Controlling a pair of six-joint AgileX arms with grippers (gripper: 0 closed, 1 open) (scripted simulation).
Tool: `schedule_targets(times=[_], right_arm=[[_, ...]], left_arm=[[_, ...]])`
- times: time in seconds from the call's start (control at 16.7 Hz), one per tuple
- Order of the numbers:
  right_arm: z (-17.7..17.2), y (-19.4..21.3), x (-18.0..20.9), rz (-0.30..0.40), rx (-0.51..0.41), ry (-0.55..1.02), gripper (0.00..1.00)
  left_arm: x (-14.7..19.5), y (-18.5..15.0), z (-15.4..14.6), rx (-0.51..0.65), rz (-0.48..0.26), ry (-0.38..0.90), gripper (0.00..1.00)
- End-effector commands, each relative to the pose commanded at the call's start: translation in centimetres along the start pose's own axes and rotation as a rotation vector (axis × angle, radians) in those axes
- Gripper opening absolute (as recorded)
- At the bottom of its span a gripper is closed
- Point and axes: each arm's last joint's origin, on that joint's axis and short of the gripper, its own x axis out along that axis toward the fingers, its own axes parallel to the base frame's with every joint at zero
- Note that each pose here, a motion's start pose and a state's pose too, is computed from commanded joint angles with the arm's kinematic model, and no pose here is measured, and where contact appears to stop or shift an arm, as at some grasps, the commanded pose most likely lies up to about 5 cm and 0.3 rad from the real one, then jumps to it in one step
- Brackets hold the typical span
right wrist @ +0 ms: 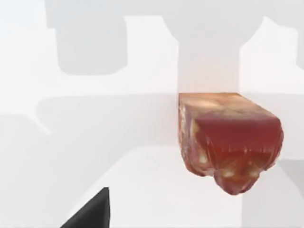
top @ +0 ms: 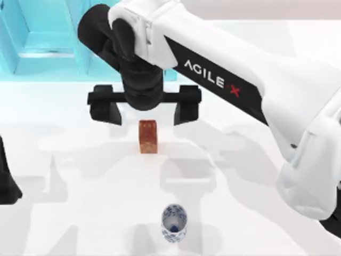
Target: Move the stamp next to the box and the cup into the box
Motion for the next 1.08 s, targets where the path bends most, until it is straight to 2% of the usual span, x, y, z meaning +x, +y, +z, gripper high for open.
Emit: schedule_targets(times=[0.24,0.66,0.96,1.08], right_arm=[[0.2,-0.1,0.5,-0.001,0.001,0.001,1.0],[0.1,0.0,7.5,0.002,0.0,-0.002,1.0],[0.0,0.0,8.0,0.0,0.0,0.0,1.0],[0.0,0.0,8.0,0.0,0.0,0.0,0.85]], left_arm=[[0.0,0.0,0.0,0.0,0.0,0.0,1.0],[0.0,0.0,0.0,0.0,0.0,0.0,1.0],[0.0,0.0,0.0,0.0,0.0,0.0,1.0],[0.0,0.0,0.0,0.0,0.0,0.0,1.0]])
